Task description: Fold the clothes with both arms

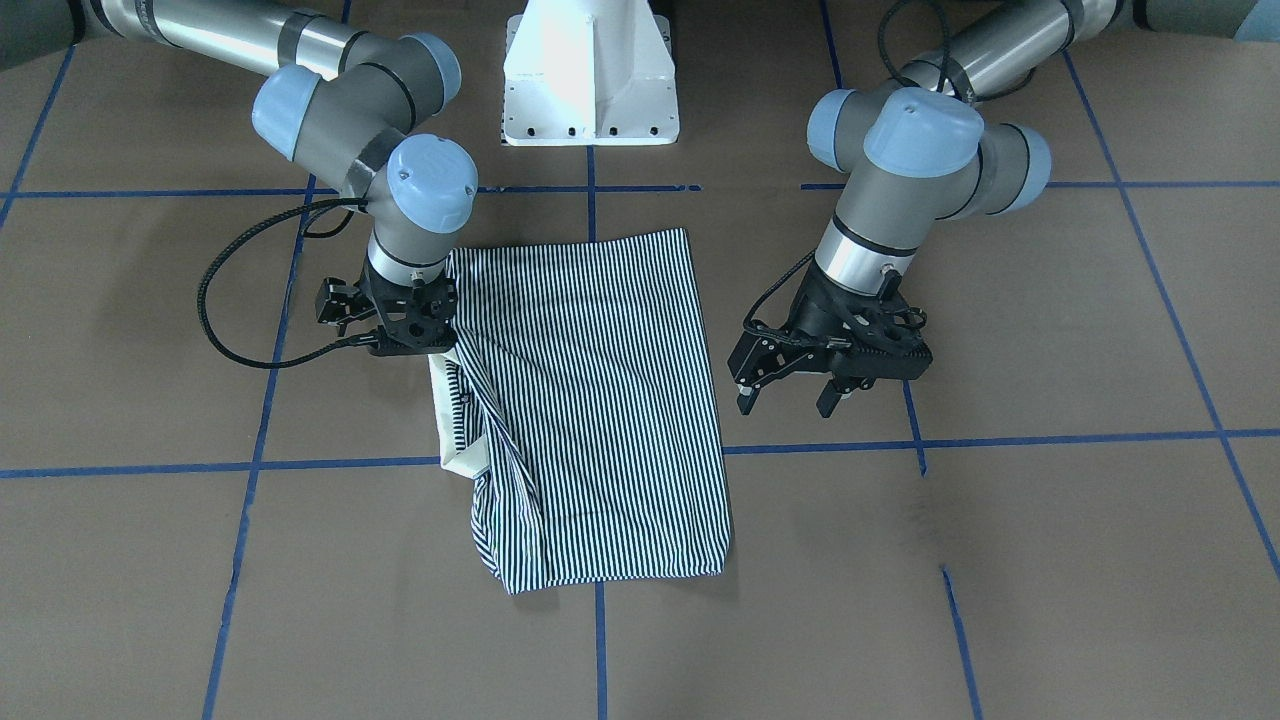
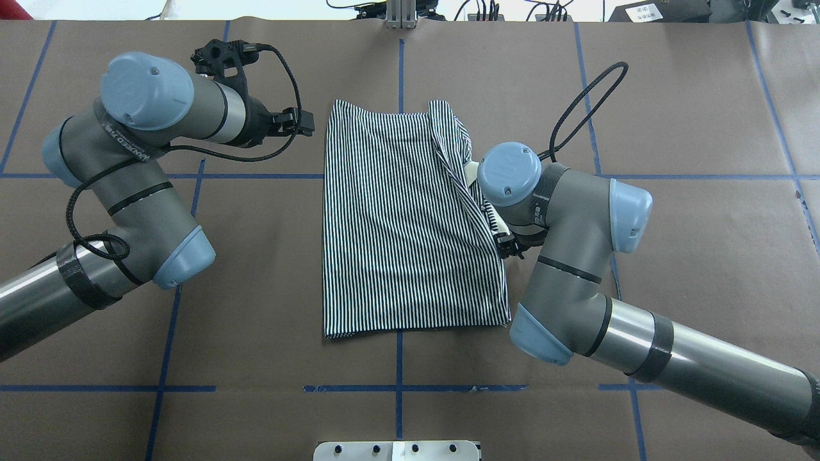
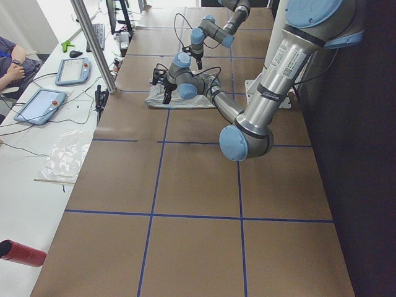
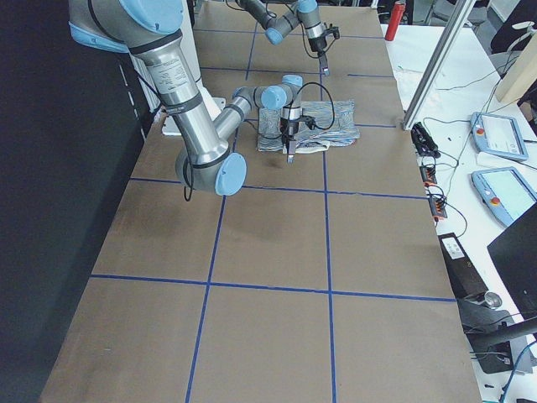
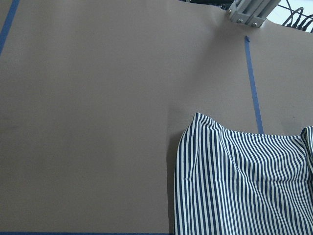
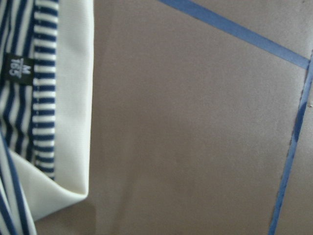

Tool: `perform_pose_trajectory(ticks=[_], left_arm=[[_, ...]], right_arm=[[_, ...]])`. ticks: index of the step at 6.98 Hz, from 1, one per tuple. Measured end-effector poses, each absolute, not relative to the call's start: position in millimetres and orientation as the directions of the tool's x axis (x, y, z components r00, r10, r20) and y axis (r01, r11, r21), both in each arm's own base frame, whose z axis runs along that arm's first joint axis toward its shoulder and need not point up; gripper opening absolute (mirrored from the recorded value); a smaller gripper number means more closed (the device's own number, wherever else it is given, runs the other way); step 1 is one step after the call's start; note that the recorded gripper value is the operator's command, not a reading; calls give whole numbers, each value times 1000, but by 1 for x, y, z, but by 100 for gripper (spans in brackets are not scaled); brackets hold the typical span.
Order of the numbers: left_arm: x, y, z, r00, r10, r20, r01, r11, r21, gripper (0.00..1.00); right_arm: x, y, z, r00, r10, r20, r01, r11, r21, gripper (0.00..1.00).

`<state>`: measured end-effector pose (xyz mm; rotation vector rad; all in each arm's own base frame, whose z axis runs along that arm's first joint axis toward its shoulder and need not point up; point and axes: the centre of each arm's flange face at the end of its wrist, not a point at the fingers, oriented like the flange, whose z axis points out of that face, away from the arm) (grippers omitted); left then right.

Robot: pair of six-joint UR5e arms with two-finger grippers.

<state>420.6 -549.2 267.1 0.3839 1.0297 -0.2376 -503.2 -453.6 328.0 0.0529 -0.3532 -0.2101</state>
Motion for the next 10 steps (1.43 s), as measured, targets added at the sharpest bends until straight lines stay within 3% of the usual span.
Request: perform_pose_trajectory(ticks=[3, 5, 10], left_arm=[[419, -548, 265, 496, -7, -868, 365, 909, 201, 100], [420, -545, 265, 490, 0, -872, 341, 920, 191, 100], [419, -545, 266, 487, 2, -873, 331, 925, 187, 100]], right_arm=[[-532, -514, 252, 885, -222, 408, 161, 971, 179, 100], [-579, -557, 234, 868, -229, 441, 140, 964, 226, 100], [-596, -579, 252, 876, -260, 406, 182, 958, 222, 100]])
